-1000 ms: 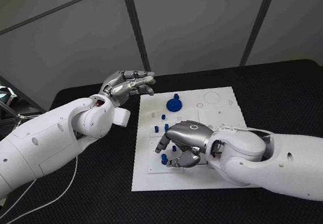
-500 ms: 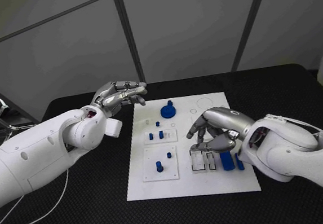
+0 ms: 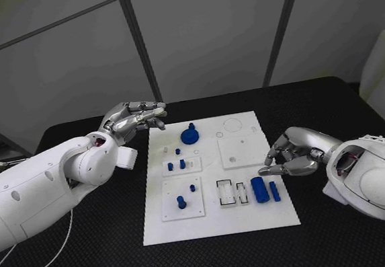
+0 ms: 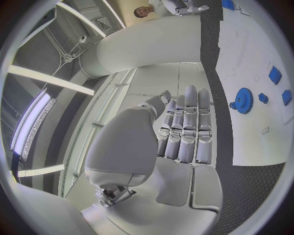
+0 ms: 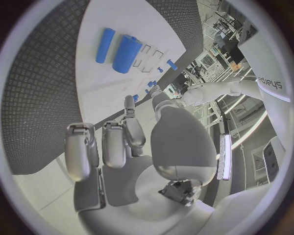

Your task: Assemble the parts on the task board

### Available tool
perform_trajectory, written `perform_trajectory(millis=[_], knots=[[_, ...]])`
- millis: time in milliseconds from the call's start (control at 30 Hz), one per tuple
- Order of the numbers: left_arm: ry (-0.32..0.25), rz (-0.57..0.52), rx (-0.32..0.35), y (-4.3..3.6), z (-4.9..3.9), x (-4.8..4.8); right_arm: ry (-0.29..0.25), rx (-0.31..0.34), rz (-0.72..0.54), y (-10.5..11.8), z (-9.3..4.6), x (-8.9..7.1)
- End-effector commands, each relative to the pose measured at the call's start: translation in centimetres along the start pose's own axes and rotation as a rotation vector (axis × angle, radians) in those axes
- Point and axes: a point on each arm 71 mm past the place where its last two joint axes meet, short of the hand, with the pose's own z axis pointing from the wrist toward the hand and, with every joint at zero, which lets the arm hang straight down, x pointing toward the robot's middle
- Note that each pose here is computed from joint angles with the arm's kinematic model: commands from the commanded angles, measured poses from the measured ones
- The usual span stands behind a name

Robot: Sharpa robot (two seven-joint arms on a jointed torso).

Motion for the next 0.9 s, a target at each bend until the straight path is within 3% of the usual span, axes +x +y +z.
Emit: perform_trajectory(millis=[33, 367, 900], knots=[[0.012, -0.006, 0.005, -0.11, -0.01, 0.11, 0.02, 0.113, -0.038, -0.8, -0.4, 0.6], [0.013, -0.006, 0.004, -0.04, -0.05, 0.08, 0.049, 0.129, -0.08, -0.5, -0.4, 3.1], [0.014, -0.006, 0.004, -0.02, -0.03, 0.12, 0.096, 0.125, -0.105, 0.0, 0.6, 5.1]])
